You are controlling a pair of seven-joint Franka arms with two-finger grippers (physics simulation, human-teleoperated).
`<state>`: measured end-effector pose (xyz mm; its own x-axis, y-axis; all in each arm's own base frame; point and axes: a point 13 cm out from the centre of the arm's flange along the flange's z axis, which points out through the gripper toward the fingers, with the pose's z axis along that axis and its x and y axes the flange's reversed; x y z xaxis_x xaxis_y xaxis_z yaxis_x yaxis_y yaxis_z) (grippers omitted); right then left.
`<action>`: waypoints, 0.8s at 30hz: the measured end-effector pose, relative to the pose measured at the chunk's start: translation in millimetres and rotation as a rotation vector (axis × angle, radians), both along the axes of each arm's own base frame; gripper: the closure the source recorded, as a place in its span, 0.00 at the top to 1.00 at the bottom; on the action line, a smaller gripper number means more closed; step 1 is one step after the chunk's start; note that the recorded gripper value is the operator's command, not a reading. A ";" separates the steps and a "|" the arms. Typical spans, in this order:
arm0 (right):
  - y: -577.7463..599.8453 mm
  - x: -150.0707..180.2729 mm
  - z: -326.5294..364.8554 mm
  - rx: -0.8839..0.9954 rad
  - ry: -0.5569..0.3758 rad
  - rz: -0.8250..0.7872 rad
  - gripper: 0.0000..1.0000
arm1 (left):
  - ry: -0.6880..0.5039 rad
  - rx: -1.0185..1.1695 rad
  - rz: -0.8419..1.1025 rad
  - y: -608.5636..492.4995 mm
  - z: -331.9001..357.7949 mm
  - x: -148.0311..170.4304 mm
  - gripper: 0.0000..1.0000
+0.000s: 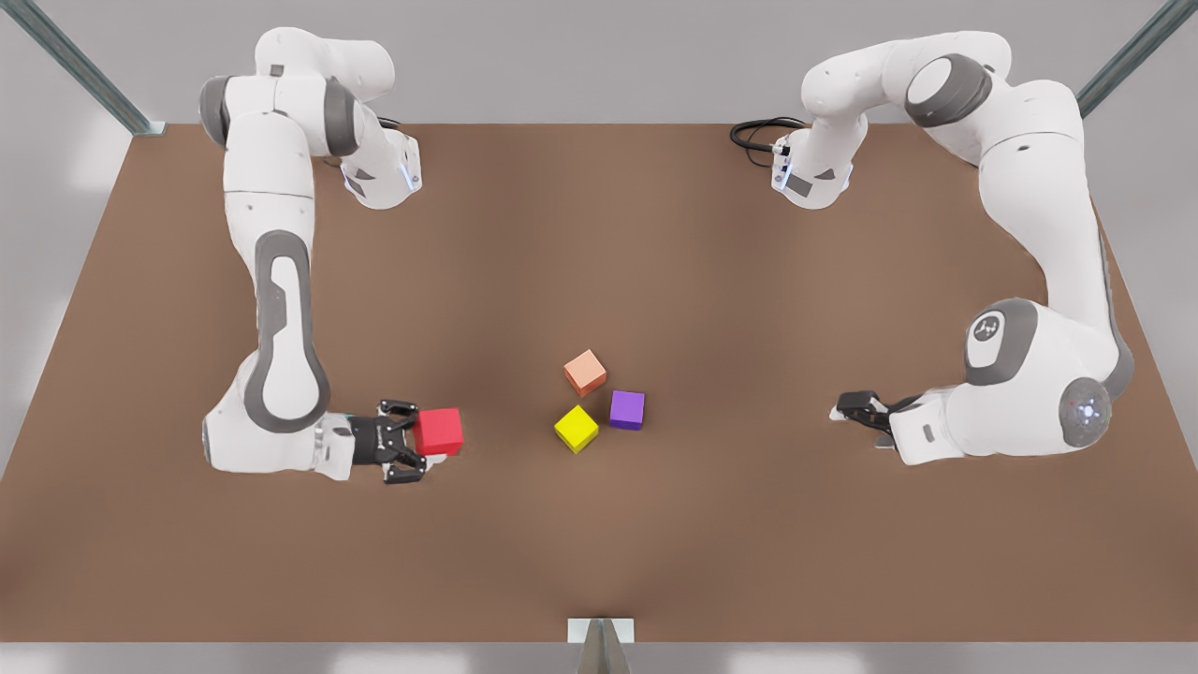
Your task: Pick up red wooden cube and pass to hand red wooden cube and place in blue wooden cube
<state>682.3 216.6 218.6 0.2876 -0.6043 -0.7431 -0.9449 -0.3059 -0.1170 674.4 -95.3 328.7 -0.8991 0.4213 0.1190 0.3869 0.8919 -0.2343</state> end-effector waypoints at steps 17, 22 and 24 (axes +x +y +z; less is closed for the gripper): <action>-227.6 -44.1 -75.1 -0.855 0.150 -0.099 0.48 | 0.109 0.282 0.135 30.2 40.8 -82.3 1.00; -230.2 -52.4 -92.7 -0.870 0.149 -0.166 0.48 | 0.129 0.288 0.135 28.9 41.5 -88.0 1.00; -233.9 -52.5 -97.8 -0.876 0.143 -0.193 0.48 | 0.136 0.288 0.136 28.1 41.1 -89.9 1.00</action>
